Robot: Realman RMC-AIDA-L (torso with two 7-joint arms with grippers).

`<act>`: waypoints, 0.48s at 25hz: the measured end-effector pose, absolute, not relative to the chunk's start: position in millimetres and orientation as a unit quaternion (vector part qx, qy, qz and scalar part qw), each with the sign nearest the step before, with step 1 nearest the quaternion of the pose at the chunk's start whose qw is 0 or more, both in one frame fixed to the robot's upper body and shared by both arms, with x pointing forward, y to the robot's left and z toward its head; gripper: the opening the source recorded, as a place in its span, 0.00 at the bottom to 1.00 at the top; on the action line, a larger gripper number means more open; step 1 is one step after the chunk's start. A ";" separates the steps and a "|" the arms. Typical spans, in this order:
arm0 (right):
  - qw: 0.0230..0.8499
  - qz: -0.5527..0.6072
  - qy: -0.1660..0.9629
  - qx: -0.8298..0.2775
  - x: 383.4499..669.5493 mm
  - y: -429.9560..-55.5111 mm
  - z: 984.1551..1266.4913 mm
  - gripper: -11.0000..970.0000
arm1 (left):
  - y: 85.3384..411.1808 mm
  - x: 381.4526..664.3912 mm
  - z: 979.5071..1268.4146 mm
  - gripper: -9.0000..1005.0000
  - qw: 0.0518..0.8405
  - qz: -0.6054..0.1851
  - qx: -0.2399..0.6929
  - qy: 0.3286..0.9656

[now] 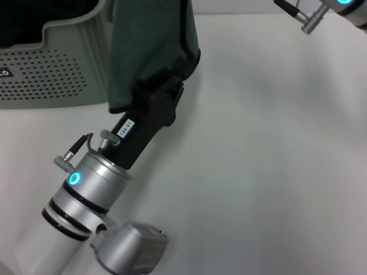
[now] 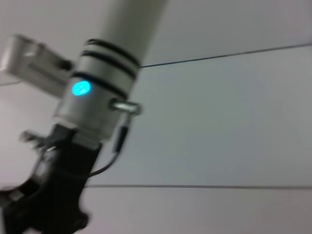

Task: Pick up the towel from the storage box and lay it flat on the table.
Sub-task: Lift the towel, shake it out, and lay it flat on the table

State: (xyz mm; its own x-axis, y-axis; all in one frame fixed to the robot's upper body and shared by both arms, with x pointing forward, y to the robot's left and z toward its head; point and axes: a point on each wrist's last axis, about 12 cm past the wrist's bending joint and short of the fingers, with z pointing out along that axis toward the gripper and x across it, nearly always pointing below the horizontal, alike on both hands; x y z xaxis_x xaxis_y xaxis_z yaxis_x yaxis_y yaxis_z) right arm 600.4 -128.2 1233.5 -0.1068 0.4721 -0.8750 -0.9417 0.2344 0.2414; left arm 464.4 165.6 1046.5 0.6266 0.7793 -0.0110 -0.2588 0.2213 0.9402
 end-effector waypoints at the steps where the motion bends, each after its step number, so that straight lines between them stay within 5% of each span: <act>1: 0.623 0.564 0.483 -0.244 601.3 -129.6 1231.4 0.05 | 166.3 462.4 1048.4 0.07 0.755 0.332 0.500 0.264; 12: 0.618 0.478 0.568 -0.258 608.0 -182.3 1191.3 0.05 | 223.0 425.3 1067.7 0.03 0.899 -0.056 0.273 0.338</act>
